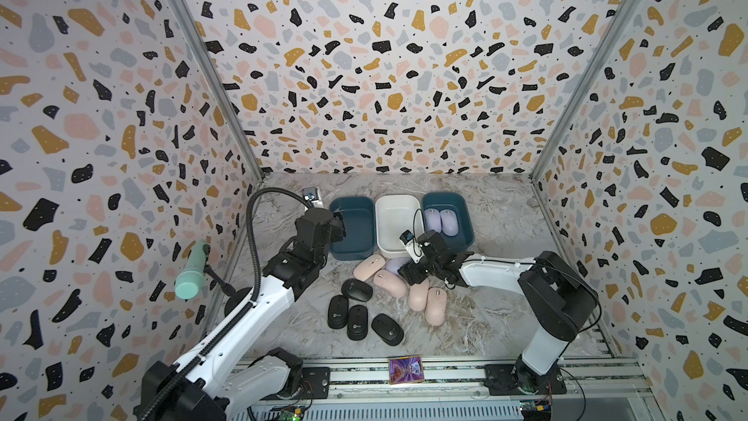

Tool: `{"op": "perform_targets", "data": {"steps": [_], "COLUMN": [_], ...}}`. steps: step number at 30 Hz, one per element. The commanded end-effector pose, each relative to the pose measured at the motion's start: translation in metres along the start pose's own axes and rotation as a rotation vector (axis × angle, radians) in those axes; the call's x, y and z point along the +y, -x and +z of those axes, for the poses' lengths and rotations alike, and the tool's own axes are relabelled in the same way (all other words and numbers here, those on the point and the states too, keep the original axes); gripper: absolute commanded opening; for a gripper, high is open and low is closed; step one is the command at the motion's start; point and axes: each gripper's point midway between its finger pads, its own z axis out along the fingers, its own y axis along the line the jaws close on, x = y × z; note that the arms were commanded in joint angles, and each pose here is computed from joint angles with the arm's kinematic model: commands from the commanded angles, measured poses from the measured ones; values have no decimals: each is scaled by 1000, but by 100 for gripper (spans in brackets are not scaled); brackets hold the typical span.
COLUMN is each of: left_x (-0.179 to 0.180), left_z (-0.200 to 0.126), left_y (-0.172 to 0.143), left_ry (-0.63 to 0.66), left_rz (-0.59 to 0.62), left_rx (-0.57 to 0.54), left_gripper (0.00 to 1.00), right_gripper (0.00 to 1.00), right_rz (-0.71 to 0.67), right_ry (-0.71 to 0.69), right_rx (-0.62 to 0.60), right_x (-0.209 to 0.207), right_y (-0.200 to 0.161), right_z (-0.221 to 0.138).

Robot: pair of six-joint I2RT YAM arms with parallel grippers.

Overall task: Place the mice by color into the storage box
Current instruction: Pick up the mouse from the center of the board.

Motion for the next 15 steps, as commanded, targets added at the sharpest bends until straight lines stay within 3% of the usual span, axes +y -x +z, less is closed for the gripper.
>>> {"op": "perform_targets", "data": {"steps": [1,15], "left_x": [1,2], "left_z": [-3,0], "left_y": [0,-4], "left_ry": [0,10], "left_rz": [2,13], "left_rx": [-14,-6], "left_gripper": [73,73], "right_gripper": [81,80], "right_rz": [-25,-38], "right_ry": [-1,37], "right_rx": [5,56], "right_x": [0,4], "right_y": [5,-9], "right_z": [3,16]}}
